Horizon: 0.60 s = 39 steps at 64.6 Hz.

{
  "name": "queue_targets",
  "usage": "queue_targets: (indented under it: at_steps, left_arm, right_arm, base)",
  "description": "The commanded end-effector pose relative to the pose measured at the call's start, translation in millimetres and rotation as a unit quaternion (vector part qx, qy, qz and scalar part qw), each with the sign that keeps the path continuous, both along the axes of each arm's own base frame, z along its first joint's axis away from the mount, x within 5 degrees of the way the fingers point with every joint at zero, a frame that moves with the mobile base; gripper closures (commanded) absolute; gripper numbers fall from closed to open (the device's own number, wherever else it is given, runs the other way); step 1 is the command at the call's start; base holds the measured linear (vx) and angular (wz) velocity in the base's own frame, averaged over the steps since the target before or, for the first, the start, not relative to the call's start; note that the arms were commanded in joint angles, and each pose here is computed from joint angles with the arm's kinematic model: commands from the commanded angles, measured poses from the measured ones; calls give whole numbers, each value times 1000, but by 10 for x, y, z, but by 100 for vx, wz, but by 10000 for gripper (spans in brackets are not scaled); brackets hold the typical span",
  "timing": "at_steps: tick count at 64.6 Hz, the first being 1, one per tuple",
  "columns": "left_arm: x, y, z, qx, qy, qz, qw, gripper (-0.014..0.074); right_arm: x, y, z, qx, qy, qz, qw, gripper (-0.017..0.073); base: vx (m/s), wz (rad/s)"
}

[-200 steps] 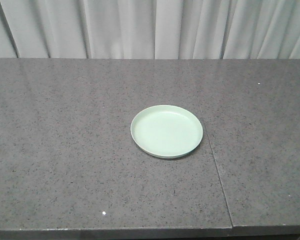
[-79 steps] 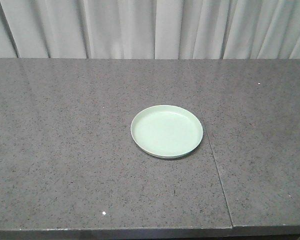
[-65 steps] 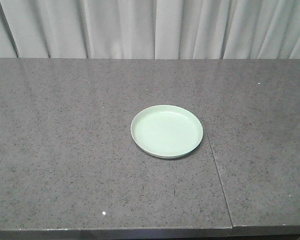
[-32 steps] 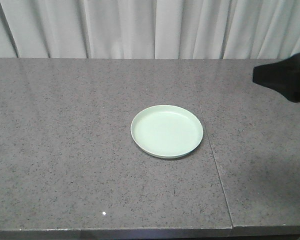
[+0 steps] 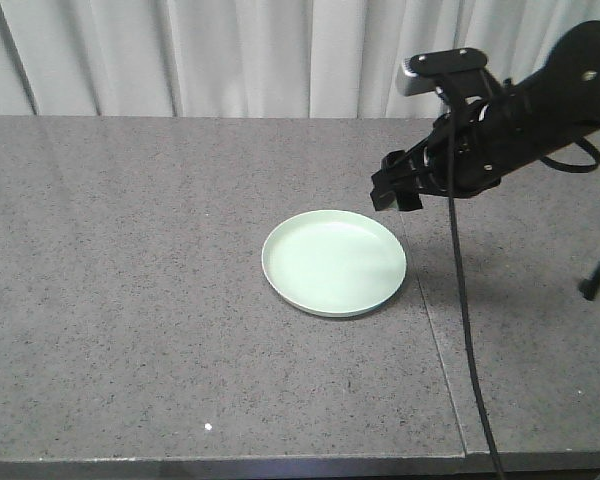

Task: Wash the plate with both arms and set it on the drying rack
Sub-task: 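Lower the right gripper onto the rim of the pale green plate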

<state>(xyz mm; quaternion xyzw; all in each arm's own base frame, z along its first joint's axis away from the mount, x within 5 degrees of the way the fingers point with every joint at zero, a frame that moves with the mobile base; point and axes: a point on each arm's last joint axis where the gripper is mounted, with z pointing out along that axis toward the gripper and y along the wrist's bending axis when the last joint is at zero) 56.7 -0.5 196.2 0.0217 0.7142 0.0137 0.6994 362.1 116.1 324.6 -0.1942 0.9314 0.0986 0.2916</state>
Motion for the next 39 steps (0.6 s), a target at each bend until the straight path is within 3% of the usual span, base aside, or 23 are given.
queue_targets:
  at_steps: [1,24,39]
  left_arm:
    - [3,0,-1,-6,-30,0,1000,599]
    - [3,0,-1,-6,-30,0,1000,599]
    - [3,0,-1,-6,-30,0,1000,599]
  right_arm:
    - [162,12,164,-17,-30,-29,999,24]
    - [732,121,-273,-57,41,-44,997,24]
    - [853,126,-575,-85,89,-53,991,24]
  base:
    - [0,0]
    - [0,0]
    - [0,0]
